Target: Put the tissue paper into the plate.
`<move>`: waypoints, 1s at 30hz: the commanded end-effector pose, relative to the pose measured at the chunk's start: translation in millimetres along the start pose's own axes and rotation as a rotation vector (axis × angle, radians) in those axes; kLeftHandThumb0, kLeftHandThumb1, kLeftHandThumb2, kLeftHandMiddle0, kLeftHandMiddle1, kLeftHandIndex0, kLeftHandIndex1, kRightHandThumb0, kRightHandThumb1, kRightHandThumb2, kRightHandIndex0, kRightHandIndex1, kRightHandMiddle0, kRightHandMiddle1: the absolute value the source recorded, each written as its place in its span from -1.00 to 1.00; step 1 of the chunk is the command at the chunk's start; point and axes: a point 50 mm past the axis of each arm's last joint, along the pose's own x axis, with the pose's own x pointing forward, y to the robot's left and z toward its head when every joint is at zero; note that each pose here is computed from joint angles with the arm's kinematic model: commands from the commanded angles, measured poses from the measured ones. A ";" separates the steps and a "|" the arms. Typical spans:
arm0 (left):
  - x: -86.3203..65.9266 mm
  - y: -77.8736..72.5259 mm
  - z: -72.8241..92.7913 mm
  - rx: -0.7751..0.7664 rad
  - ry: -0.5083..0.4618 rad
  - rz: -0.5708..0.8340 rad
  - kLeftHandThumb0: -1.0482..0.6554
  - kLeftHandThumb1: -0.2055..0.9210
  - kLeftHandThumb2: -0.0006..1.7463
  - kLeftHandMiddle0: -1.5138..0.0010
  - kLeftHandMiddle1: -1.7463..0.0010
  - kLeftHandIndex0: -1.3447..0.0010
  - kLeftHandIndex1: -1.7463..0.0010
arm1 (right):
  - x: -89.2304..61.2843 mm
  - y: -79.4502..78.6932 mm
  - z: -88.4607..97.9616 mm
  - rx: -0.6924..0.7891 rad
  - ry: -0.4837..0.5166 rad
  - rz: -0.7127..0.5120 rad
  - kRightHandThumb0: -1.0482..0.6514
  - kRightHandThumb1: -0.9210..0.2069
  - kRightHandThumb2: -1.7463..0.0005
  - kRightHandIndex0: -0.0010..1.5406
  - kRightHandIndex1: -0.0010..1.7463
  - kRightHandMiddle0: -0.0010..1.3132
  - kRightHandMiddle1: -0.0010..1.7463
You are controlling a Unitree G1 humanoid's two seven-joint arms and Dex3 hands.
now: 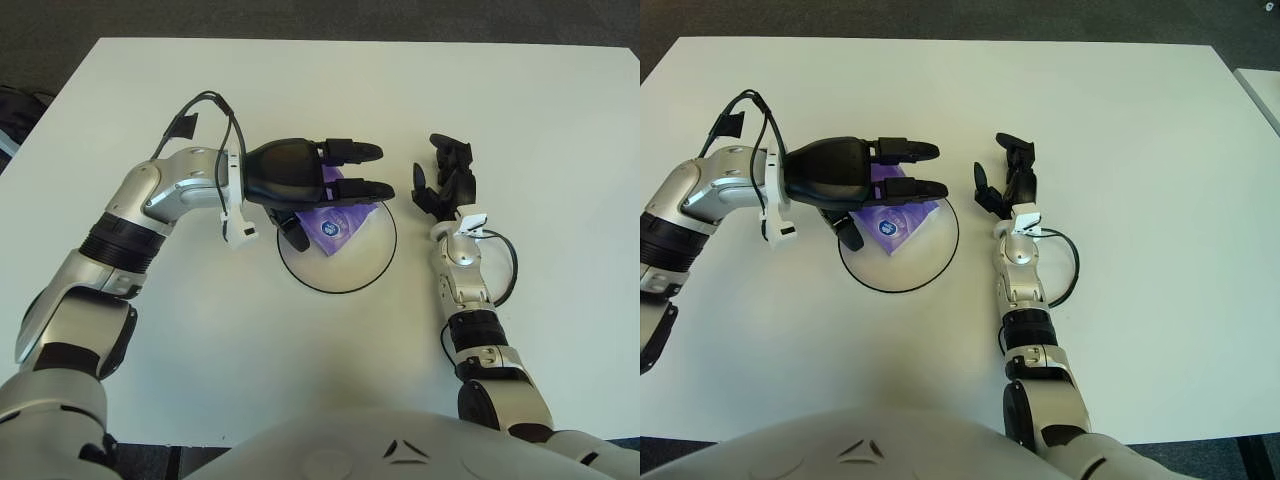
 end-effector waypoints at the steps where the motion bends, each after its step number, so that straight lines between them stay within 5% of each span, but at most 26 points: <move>1: -1.2 0.3 -0.2 -0.015 -0.013 -0.013 -1.00 1.00 -0.56 1.00 1.00 1.00 1.00 | -29.9 -14.7 -51.7 -0.033 0.291 -0.050 -0.60 -0.66 0.31 -0.71 -0.74 -1.00 0.18; 19: -2.5 2.7 -5.7 -0.056 -0.001 -0.044 -1.00 1.00 -0.73 1.00 1.00 1.00 1.00 | -30.6 -13.5 -51.3 -0.055 0.278 -0.053 -0.56 -0.62 0.30 -0.68 -0.76 -1.00 0.25; 24: -6.6 4.0 -11.7 -0.082 0.063 -0.029 -1.00 1.00 -0.40 1.00 1.00 1.00 1.00 | -31.4 -13.1 -51.9 -0.056 0.277 -0.043 -0.56 -0.62 0.28 -0.65 -0.75 -1.00 0.29; 30: -23.2 2.4 -30.3 -0.233 0.252 0.136 -0.97 1.00 -0.08 1.00 1.00 1.00 1.00 | -32.0 -14.1 -52.0 -0.060 0.273 -0.026 -0.54 -0.64 0.26 -0.62 -0.74 -1.00 0.29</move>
